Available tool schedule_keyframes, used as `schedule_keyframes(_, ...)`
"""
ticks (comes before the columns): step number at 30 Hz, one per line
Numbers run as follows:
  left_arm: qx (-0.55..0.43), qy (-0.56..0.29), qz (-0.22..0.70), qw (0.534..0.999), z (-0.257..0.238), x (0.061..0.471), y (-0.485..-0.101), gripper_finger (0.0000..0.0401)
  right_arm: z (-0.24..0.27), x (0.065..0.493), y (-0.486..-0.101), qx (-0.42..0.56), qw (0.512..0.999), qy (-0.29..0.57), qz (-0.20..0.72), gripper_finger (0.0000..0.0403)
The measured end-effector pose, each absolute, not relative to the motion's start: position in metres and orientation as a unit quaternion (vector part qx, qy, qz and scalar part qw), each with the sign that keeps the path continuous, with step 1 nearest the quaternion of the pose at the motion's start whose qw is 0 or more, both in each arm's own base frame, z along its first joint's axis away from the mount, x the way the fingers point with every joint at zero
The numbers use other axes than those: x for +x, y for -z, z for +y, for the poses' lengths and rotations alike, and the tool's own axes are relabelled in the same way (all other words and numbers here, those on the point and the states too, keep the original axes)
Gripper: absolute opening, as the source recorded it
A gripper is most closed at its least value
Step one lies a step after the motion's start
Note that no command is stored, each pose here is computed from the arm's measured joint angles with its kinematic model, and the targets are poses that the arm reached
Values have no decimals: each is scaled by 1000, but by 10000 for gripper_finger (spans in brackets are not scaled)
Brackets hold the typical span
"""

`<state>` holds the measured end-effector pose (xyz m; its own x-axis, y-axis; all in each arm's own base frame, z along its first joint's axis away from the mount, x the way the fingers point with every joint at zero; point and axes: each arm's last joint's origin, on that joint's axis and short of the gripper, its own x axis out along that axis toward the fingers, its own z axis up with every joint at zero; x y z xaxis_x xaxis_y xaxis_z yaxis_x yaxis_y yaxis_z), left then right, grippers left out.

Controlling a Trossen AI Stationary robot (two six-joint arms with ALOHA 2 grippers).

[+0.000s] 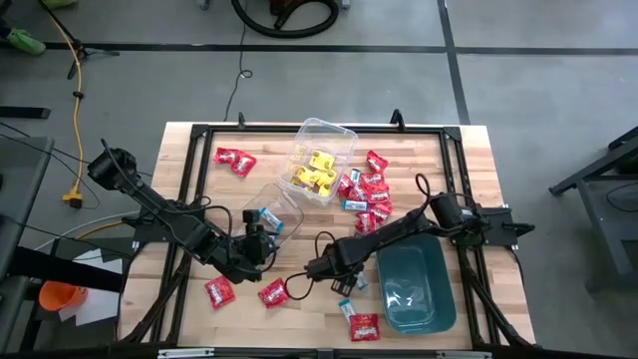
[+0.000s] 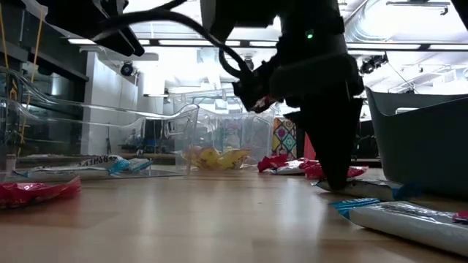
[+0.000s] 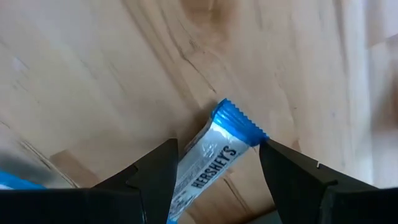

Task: Sort candy
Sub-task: Put the white chocolate into the transparent bin

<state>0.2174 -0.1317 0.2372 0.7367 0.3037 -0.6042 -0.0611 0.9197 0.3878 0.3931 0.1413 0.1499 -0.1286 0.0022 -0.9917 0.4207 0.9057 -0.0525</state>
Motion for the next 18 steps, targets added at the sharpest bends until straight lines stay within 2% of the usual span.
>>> schedule_keyframes(13, 174, -100, 349, 915, -132, 217, -237, 154, 142, 395, -142, 119, 648, 139, 740, 219)
schedule_keyframes(18, 174, -100, 349, 916, -132, 217, -237, 154, 143, 396, -142, 102, 656, 129, 737, 185)
